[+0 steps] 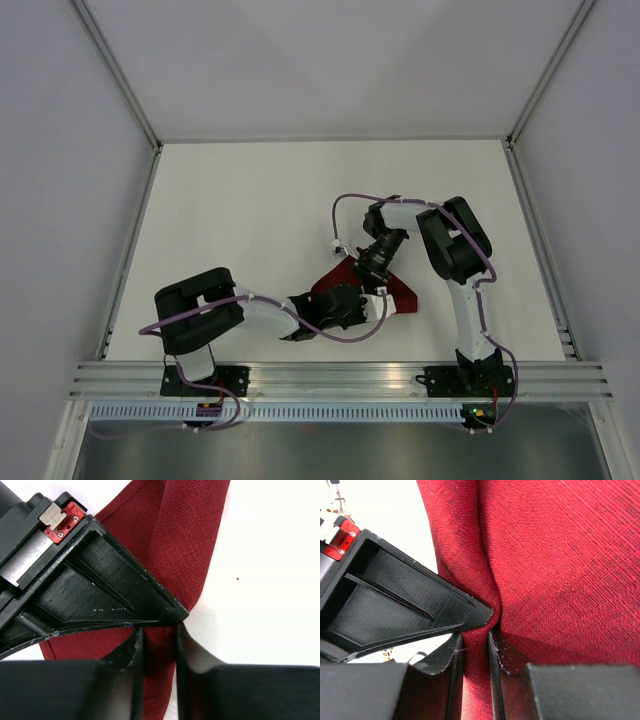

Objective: Fold the napkin, place the utensils inside, and roll it up
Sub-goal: Roll the napkin with the utensil

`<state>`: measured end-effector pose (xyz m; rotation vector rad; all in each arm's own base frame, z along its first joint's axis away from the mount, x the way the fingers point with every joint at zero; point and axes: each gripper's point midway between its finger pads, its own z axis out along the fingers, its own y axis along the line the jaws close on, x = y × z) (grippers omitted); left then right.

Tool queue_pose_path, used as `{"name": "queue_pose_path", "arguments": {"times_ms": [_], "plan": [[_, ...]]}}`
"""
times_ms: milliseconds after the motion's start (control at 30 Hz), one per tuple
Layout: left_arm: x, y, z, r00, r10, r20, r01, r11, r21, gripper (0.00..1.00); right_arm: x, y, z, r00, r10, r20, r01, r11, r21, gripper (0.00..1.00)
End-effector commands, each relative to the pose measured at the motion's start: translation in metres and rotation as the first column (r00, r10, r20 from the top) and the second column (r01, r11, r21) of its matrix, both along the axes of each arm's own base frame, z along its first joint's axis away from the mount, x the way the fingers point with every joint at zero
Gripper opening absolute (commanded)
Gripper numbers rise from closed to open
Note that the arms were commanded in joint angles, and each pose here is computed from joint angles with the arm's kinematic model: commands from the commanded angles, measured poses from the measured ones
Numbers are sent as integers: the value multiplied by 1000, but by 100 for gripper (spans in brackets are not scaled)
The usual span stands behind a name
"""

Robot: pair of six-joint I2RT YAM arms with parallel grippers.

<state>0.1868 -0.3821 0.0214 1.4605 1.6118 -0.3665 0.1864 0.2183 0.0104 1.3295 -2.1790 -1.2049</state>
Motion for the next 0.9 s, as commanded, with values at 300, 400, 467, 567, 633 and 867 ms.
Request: {"name": "queue_pose_path", "arguments": {"times_ms": [300,400,467,567,633,867], "plan": [[-21,17,-43,967,13,-255,-1,999,48,2,35,-6,-36,960,102,260,-102,995,-16,47],[-22,20,-45,952,8,-305,3,999,35,2,41,-4,-19,959,65,277,-74,997,23,52],[-23,21,-48,941,4,-338,8,999,34,2,47,-4,-6,956,40,291,-56,997,49,54],[-24,23,-52,932,3,-361,11,999,38,2,54,-8,10,952,4,306,-30,997,78,55],[-23,24,-53,927,6,-375,9,999,36,2,60,-11,18,949,-23,314,-8,995,98,55],[-21,26,-52,893,-9,-450,17,1000,12,2,74,-24,51,923,-81,377,22,987,159,58]]}}
